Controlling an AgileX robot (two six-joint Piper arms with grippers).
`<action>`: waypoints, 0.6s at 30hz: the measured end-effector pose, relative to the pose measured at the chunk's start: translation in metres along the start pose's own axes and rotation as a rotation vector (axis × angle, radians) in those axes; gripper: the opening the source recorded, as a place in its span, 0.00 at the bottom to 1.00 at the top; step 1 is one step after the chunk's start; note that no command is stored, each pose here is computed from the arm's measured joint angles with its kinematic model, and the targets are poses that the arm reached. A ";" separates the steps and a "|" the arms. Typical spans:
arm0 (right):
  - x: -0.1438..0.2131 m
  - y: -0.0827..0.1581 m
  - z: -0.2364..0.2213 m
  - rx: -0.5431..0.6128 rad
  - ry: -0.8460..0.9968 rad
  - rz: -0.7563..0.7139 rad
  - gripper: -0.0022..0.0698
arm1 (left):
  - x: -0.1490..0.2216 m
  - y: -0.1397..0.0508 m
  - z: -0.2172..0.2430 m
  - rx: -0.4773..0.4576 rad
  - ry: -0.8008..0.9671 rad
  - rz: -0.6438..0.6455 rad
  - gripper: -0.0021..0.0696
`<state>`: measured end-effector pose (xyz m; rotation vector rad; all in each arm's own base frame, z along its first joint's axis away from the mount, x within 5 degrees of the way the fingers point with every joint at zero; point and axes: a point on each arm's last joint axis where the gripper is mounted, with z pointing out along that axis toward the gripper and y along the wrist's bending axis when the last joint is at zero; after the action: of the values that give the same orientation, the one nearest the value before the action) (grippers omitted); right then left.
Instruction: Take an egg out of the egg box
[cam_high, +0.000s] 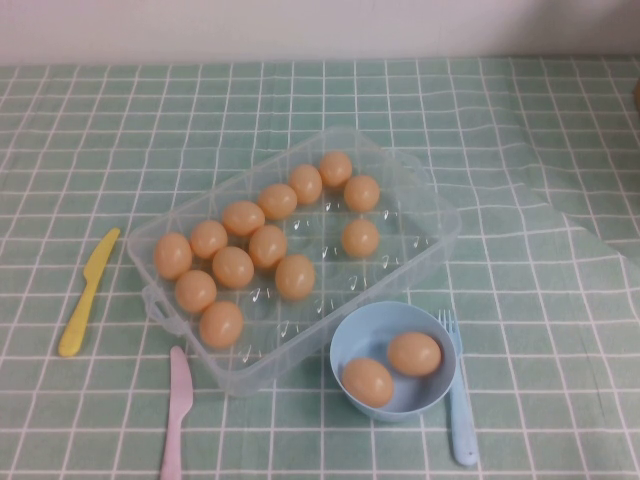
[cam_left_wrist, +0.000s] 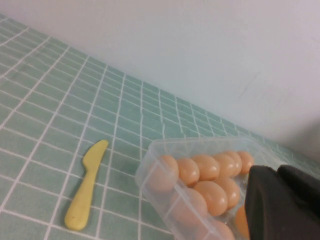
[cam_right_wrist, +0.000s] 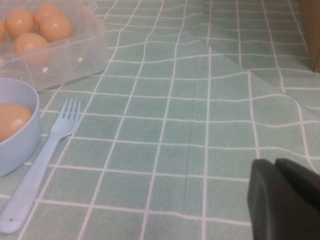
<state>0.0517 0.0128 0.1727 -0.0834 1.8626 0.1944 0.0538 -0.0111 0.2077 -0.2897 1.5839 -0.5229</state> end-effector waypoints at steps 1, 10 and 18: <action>0.000 0.000 0.000 0.000 0.000 0.000 0.01 | -0.007 -0.005 -0.001 0.010 0.008 0.002 0.03; 0.000 0.000 0.000 0.000 0.000 0.000 0.01 | -0.058 -0.044 0.021 -0.029 0.357 0.117 0.03; 0.000 0.000 0.000 0.000 0.000 0.000 0.01 | -0.094 -0.064 0.063 -0.065 0.646 0.262 0.03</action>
<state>0.0517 0.0128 0.1727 -0.0834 1.8626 0.1944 0.1161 -0.0300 0.3195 0.0538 2.2286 -0.3759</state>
